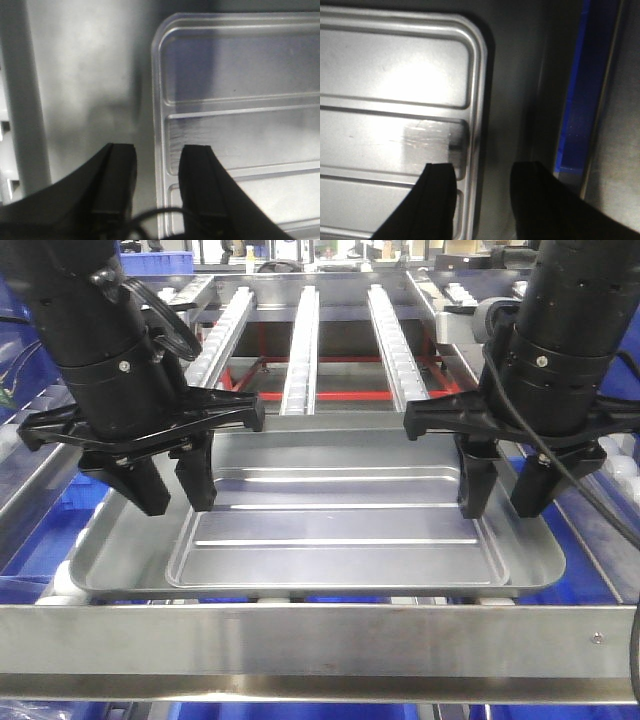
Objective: Grab silver tray and place in blue box
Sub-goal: 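Lower both open grippers onto the tray's side rims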
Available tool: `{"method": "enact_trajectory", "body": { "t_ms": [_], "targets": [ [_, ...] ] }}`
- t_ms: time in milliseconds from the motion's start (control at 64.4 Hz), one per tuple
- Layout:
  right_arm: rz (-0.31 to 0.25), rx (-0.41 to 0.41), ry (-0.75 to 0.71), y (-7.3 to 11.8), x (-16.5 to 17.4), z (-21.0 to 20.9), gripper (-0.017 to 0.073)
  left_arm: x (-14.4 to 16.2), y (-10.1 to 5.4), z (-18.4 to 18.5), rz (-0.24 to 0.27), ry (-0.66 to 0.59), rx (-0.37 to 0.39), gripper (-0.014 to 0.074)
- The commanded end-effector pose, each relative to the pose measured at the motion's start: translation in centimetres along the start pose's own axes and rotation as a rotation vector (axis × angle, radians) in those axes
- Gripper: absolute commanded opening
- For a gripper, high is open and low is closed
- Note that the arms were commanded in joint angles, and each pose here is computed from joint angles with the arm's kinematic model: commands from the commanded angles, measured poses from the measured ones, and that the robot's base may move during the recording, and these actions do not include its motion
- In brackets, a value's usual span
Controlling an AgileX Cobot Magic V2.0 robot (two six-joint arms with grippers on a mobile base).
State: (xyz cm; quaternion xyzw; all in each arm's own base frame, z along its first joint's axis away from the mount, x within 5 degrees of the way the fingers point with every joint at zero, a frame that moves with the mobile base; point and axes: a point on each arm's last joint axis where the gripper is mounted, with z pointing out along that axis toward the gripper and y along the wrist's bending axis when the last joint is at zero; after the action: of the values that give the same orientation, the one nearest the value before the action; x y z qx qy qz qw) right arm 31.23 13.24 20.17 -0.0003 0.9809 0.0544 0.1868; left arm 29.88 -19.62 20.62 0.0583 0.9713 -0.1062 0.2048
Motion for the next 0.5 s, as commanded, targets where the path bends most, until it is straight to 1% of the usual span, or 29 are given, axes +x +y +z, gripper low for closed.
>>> {"method": "enact_trajectory", "body": {
  "t_ms": [0,217,481],
  "targets": [
    [-0.001,-0.037,-0.095,0.4,-1.3,-1.7,0.0401,-1.2,-0.8,-2.0,-0.015,-0.084,0.048,0.0177],
    [-0.001,-0.029,-0.072,0.4,-1.2,-0.6,0.0401,-1.0,-0.7,-1.0,-0.015,-0.051,0.031,0.0177],
    [0.005,-0.039,-0.081,0.5,-1.3,-0.6,0.0401,-0.9,-0.7,-0.1,-0.014,-0.037,0.023,0.0177]
  ]
}}
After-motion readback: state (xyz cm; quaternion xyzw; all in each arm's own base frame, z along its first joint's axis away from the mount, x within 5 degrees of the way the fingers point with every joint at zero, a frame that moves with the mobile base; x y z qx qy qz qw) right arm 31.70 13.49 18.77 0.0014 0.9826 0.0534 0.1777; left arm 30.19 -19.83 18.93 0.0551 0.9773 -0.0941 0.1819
